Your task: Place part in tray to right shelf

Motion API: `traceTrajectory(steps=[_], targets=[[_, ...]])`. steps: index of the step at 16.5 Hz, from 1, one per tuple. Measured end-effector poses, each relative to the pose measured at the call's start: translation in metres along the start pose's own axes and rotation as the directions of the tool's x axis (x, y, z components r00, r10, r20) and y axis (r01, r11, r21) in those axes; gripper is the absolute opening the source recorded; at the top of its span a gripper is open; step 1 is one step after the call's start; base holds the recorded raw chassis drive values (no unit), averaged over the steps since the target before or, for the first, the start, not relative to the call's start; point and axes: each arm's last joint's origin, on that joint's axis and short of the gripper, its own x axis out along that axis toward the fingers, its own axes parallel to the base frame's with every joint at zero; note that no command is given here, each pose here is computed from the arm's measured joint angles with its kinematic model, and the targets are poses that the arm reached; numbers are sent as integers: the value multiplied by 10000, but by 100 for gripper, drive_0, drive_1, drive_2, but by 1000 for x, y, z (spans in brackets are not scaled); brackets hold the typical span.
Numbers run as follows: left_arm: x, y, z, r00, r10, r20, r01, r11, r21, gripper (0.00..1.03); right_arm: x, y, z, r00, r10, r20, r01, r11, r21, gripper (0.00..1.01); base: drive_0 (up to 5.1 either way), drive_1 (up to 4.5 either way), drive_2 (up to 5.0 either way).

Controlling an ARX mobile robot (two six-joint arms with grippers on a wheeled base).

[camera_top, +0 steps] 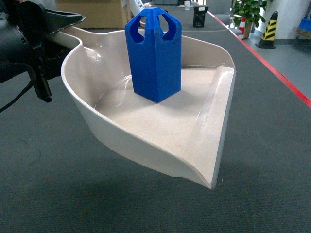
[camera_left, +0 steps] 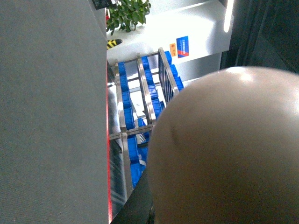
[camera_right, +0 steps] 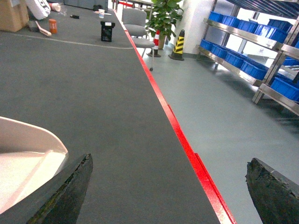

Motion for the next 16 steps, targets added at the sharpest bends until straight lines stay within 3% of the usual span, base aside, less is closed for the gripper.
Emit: traceTrajectory(steps=[4, 16], targets=[[0, 0, 0, 10000, 0, 0, 0, 10000, 0, 14, 0, 0, 0, 10000, 0, 0, 0, 10000, 0, 98, 0, 0, 0], [-1, 0, 0, 10000, -9, -10, 9, 10000, 0, 14, 0, 0, 0, 10000, 27, 3, -27, 10000, 7, 98, 476, -360, -128]])
